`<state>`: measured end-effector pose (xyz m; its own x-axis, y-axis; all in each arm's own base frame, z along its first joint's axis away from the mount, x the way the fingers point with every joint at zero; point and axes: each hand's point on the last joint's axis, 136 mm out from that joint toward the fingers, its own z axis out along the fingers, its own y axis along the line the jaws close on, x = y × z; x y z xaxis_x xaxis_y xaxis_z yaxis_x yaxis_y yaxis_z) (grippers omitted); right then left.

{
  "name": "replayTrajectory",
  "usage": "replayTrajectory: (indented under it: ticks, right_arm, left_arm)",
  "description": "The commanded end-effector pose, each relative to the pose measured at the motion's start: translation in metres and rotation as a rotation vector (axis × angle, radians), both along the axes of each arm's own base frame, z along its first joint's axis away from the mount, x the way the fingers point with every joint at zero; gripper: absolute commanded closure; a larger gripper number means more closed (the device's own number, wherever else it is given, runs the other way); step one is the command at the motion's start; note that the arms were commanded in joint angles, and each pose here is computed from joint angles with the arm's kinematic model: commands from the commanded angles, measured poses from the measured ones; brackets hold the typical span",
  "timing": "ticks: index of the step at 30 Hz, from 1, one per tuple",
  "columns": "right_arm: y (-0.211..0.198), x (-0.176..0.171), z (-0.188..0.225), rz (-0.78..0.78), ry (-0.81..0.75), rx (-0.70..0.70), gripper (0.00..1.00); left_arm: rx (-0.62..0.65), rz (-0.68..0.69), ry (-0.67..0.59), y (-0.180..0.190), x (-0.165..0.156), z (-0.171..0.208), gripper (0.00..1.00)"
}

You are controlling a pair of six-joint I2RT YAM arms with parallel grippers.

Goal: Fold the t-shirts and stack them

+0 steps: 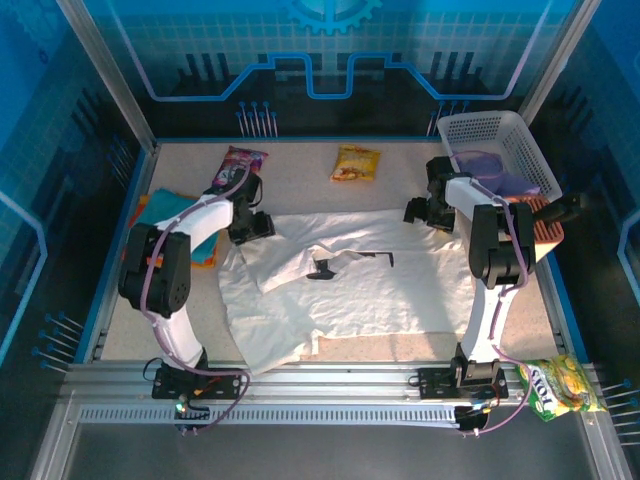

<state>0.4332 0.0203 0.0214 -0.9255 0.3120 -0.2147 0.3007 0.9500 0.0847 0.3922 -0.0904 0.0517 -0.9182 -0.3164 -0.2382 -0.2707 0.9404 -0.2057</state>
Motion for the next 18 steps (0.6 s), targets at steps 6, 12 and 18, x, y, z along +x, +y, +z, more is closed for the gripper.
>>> replayTrajectory:
  ticks: [6, 12, 18]
  right_arm:
    - [0.001, -0.005, -0.020, -0.024, 0.061, 0.021, 0.16]
    - [0.001, 0.005, -0.019, -0.031, 0.049, 0.033, 0.16]
    - [0.003, 0.020, -0.016, -0.040, 0.031, 0.052, 0.16]
  left_arm:
    - [-0.016, -0.028, 0.070, -0.013, 0.032, -0.028, 0.46]
    - [-0.002, -0.008, 0.109, -0.004, 0.052, -0.050, 0.47]
    - [0.007, 0.003, 0.094, 0.006, 0.077, -0.052, 0.48]
